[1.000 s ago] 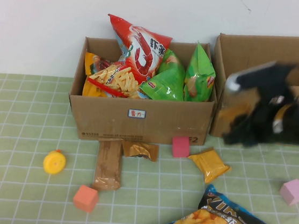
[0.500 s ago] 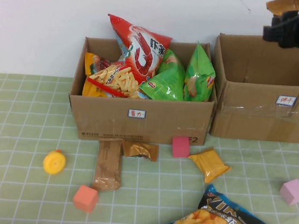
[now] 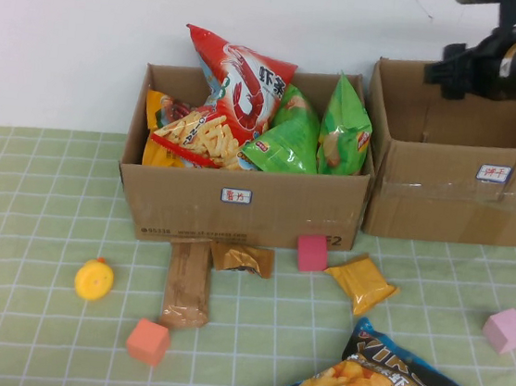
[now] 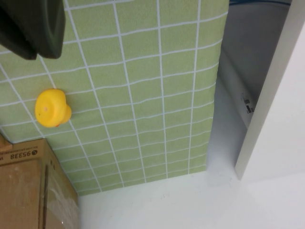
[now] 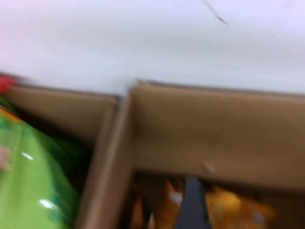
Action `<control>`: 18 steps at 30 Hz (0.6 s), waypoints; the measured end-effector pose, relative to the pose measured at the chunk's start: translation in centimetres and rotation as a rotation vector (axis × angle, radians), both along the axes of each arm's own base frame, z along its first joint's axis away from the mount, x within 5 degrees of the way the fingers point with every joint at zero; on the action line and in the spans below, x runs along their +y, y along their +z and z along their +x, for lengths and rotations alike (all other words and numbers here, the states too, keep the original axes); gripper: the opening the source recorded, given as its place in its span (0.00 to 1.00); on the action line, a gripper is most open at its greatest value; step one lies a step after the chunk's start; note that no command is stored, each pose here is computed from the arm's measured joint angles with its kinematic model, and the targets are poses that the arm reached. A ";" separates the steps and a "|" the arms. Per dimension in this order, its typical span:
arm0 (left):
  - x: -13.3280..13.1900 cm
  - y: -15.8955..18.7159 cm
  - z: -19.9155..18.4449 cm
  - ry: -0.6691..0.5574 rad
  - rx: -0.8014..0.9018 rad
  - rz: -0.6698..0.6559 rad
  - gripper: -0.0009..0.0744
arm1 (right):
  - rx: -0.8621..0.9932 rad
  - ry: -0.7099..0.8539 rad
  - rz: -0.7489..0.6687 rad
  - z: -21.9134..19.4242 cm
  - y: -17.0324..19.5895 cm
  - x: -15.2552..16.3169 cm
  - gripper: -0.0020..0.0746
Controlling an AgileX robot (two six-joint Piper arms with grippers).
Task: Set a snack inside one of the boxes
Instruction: Place the biscuit in the biscuit box, then pick up the biscuit
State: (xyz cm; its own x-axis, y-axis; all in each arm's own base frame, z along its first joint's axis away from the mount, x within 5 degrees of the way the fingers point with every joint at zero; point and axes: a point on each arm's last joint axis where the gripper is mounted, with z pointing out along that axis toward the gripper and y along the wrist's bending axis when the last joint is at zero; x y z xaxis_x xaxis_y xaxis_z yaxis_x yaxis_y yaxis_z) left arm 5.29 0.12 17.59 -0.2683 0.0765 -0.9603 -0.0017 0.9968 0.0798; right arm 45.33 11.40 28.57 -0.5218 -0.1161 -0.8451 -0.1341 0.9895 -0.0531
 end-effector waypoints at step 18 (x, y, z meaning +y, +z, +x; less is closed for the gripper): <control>0.0 0.0 0.0 0.001 0.000 -0.004 0.01 | 0.585 0.442 -0.025 -9.4 4.4 0.9 0.03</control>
State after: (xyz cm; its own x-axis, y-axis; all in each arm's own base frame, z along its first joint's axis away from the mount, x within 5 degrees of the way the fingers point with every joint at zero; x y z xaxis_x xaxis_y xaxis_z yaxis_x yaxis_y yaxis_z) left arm 5.29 0.12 17.59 -0.2683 0.0728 -0.9606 -0.0027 0.9971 0.0763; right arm 35.89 12.33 32.99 -0.7867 -0.4362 -0.4368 -0.5341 0.8358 0.1275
